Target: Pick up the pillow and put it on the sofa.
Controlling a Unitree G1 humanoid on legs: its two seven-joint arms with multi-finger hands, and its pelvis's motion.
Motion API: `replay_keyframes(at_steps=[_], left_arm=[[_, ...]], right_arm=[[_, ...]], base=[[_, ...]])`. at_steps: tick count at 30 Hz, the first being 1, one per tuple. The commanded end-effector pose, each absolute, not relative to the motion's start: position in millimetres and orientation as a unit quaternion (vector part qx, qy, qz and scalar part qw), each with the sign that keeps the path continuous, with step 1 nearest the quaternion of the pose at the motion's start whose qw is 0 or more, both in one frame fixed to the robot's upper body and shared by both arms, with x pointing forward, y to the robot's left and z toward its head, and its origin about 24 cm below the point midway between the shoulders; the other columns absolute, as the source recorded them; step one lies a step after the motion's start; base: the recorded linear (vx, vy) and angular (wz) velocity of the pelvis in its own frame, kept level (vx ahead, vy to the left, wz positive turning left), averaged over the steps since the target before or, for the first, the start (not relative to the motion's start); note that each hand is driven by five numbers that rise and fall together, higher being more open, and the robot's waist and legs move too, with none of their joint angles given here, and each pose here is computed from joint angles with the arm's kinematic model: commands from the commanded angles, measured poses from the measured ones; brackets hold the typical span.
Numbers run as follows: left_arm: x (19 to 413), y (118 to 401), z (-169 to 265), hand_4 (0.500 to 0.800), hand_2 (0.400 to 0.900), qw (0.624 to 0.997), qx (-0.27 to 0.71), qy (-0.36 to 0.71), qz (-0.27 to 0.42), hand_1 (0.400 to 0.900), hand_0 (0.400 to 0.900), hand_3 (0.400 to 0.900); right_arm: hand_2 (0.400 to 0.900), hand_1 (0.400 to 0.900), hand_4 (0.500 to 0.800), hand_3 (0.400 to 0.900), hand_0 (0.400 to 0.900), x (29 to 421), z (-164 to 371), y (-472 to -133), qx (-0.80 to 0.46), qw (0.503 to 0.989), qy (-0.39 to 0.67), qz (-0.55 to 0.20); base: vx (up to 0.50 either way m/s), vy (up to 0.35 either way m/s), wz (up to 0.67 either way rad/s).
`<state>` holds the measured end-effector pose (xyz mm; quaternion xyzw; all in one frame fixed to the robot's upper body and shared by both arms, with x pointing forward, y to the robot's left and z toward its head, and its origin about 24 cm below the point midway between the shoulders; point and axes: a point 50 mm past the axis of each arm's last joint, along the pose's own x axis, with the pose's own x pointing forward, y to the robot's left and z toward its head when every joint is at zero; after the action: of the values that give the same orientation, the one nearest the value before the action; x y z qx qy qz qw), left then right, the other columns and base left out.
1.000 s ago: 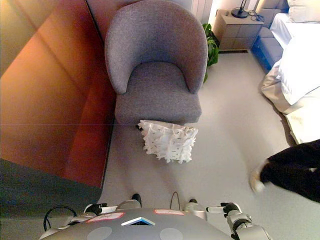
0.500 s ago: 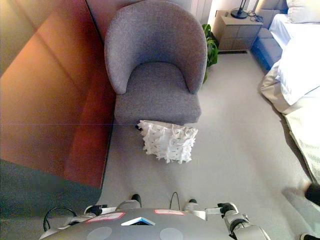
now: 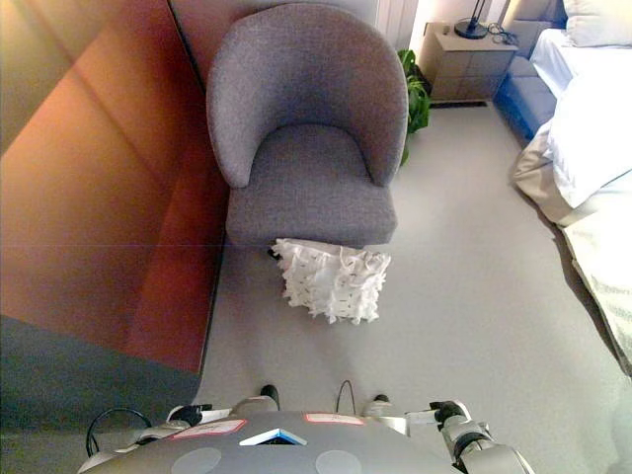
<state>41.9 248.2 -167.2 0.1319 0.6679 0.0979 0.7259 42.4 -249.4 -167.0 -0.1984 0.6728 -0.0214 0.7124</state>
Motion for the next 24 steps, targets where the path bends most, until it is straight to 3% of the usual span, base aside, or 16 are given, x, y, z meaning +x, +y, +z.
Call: replay_keyframes(at_steps=[1, 9, 19, 24], left_arm=[[74, 260, -160, 0.800, 0.900, 0.734, 0.156, 0.651, 0.115, 0.900, 0.900, 0.900], [62, 252, -164, 0.800, 0.900, 0.732, 0.114, 0.659, 0.126, 0.900, 0.900, 0.900], [20, 256, -167, 0.800, 0.900, 0.690, 0.071, 0.704, 0.154, 0.900, 0.900, 0.900], [21, 273, -161, 0.800, 0.900, 0.683, 0.083, 0.708, 0.157, 0.900, 0.900, 0.900]], right_arm=[[0.900, 0.900, 0.800, 0.900, 0.900, 83, -161, -251, -0.223, 0.734, 0.641, -0.026], [0.900, 0.900, 0.800, 0.900, 0.900, 105, -149, -272, -0.280, 0.738, 0.614, -0.019], [0.900, 0.900, 0.800, 0.900, 0.900, 108, -146, -280, -0.280, 0.753, 0.596, 0.008], [0.900, 0.900, 0.800, 0.900, 0.900, 113, -148, -270, -0.270, 0.758, 0.593, 0.005]], base=[[0.004, -0.129, 0.02], [0.097, -0.121, -0.32], [0.567, 0.237, -0.27], [0.642, 0.309, -0.07]])
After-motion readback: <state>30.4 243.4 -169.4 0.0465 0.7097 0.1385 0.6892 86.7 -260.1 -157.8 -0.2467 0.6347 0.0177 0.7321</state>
